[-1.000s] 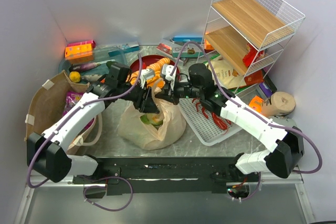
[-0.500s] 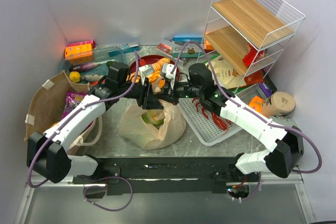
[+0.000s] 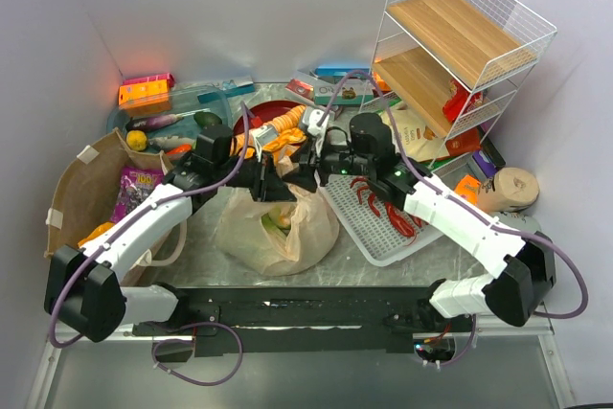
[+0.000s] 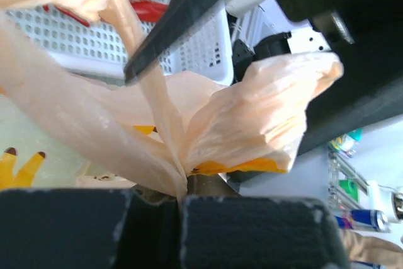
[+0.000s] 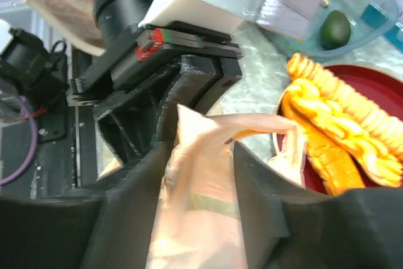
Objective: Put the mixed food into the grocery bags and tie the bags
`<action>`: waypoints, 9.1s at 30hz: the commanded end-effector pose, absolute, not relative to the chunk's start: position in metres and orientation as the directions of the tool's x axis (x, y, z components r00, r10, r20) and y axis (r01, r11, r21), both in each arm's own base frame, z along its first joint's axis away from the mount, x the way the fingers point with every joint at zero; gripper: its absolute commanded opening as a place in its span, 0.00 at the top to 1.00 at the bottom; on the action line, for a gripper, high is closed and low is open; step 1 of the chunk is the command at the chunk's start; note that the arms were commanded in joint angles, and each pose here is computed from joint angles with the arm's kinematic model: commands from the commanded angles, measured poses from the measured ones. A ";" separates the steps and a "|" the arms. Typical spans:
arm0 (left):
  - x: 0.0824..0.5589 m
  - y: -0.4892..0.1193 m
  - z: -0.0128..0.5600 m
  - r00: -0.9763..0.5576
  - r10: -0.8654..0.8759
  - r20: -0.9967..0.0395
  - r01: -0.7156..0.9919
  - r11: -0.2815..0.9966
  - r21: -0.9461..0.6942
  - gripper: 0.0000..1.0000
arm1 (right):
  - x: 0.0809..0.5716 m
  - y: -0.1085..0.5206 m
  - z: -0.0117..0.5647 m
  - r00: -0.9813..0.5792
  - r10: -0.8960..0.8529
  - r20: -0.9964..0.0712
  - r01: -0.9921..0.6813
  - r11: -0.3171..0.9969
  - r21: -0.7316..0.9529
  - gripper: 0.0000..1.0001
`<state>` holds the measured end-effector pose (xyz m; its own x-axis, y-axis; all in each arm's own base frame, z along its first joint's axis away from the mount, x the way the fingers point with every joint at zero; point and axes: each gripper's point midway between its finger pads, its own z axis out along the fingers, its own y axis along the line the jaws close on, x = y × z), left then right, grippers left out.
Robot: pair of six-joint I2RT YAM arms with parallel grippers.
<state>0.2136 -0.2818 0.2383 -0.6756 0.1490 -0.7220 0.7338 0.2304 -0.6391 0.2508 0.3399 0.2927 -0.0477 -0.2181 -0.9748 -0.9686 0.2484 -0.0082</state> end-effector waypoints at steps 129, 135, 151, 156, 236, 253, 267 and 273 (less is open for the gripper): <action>0.215 -0.264 0.227 -0.653 0.148 -0.743 0.751 0.252 -0.610 0.25 | 0.205 0.349 0.199 -0.453 -0.200 -0.869 -0.797 0.528 0.294 1.00; 0.219 -0.265 0.228 -0.648 0.135 -0.749 0.753 0.257 -0.605 0.61 | 0.201 0.347 0.200 -0.439 -0.209 -0.874 -0.809 0.516 0.283 1.00; 0.224 -0.259 0.228 -0.573 0.112 -0.812 0.799 0.297 -0.523 0.99 | 0.162 0.323 0.282 -0.306 -0.153 -0.940 -0.907 0.348 0.239 0.33; 0.220 -0.254 0.236 -0.453 0.125 -0.883 0.865 0.302 -0.401 0.99 | 0.197 0.296 0.308 -0.406 -0.050 -0.912 -0.851 0.384 0.358 0.50; 0.196 -0.252 0.262 -0.207 -0.012 -0.978 0.850 0.493 -0.186 0.99 | 0.257 0.352 0.230 -0.426 -0.236 -0.874 -0.900 0.005 0.437 0.77; 0.208 -0.244 0.262 -0.196 -0.019 -0.980 0.804 0.569 -0.172 0.99 | 0.187 0.334 0.203 -0.433 -0.389 -0.813 -0.833 -0.171 0.525 0.82; 0.209 -0.249 0.252 -0.220 -0.046 -0.974 0.794 0.571 -0.207 0.99 | 0.192 0.355 0.213 -0.423 -0.244 -0.873 -0.857 -0.205 0.473 0.77; 0.215 -0.249 0.245 -0.236 -0.045 -0.971 0.769 0.602 -0.215 0.99 | 0.185 0.352 0.216 -0.416 -0.213 -0.884 -0.861 -0.220 0.459 0.62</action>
